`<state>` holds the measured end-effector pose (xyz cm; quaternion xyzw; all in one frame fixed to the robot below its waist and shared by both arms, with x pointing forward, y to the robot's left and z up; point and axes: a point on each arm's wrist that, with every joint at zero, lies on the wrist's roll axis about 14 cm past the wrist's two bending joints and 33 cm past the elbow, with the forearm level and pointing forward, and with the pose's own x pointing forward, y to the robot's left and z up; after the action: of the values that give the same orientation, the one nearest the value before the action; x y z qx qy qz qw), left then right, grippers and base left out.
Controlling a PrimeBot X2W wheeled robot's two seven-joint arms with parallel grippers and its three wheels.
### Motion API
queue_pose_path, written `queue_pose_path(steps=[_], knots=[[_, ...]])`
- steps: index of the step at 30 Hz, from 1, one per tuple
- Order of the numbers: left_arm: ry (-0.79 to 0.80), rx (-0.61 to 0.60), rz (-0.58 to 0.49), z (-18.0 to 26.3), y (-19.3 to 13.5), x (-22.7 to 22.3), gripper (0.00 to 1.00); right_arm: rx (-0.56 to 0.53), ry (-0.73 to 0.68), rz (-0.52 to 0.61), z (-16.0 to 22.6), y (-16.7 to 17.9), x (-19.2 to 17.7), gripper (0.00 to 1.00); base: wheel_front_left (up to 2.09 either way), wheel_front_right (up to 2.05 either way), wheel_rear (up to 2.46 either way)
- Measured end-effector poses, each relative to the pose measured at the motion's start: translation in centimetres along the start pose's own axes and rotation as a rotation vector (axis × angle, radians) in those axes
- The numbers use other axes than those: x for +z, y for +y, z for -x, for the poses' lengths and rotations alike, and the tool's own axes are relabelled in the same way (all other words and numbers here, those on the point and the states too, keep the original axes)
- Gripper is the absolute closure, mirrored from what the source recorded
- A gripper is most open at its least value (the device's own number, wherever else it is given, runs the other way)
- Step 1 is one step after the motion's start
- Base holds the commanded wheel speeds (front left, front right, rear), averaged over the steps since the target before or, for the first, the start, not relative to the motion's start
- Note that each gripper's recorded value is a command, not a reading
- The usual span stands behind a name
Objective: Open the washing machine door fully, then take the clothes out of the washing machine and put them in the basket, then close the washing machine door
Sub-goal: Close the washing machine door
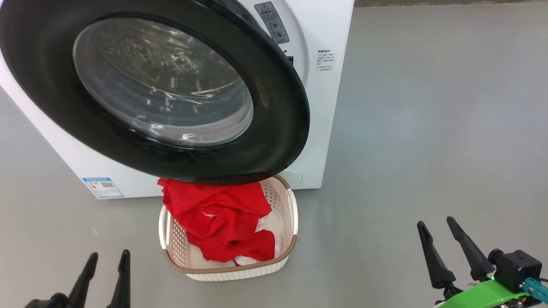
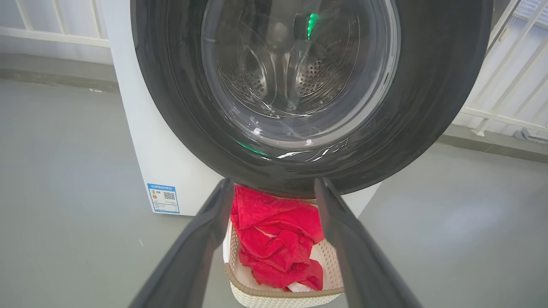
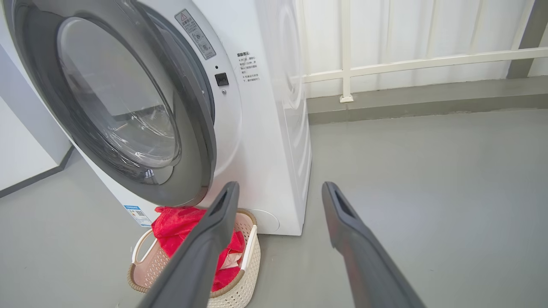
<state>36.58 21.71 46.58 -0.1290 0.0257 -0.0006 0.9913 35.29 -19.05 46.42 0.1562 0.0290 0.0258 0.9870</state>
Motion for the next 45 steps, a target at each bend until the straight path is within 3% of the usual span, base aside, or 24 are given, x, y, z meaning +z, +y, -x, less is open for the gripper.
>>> queue_pose_path(steps=[10,37,38,39,45], knots=[[-0.043,0.027,-0.056,1.0,-0.1,0.9,0.00,-0.003,-0.010,0.014,0.8,-0.1,0.3,0.00,0.00,0.00,0.00],[-0.055,0.045,-0.067,2.3,-0.3,1.0,0.00,0.000,-0.002,0.011,1.6,0.2,-0.1,0.00,0.00,0.00,0.00],[-0.055,0.047,-0.067,2.3,-0.3,1.0,0.00,0.002,-0.001,0.011,1.5,0.3,-0.1,0.39,0.00,0.00,0.00],[-0.055,0.051,-0.065,2.4,-0.2,1.0,0.00,0.013,0.005,0.010,1.4,0.6,-0.3,1.00,0.00,0.00,0.00],[-0.052,0.066,-0.053,2.7,0.0,0.8,0.00,0.068,-0.002,-0.002,0.0,2.4,-0.1,1.00,0.00,0.00,0.00]])
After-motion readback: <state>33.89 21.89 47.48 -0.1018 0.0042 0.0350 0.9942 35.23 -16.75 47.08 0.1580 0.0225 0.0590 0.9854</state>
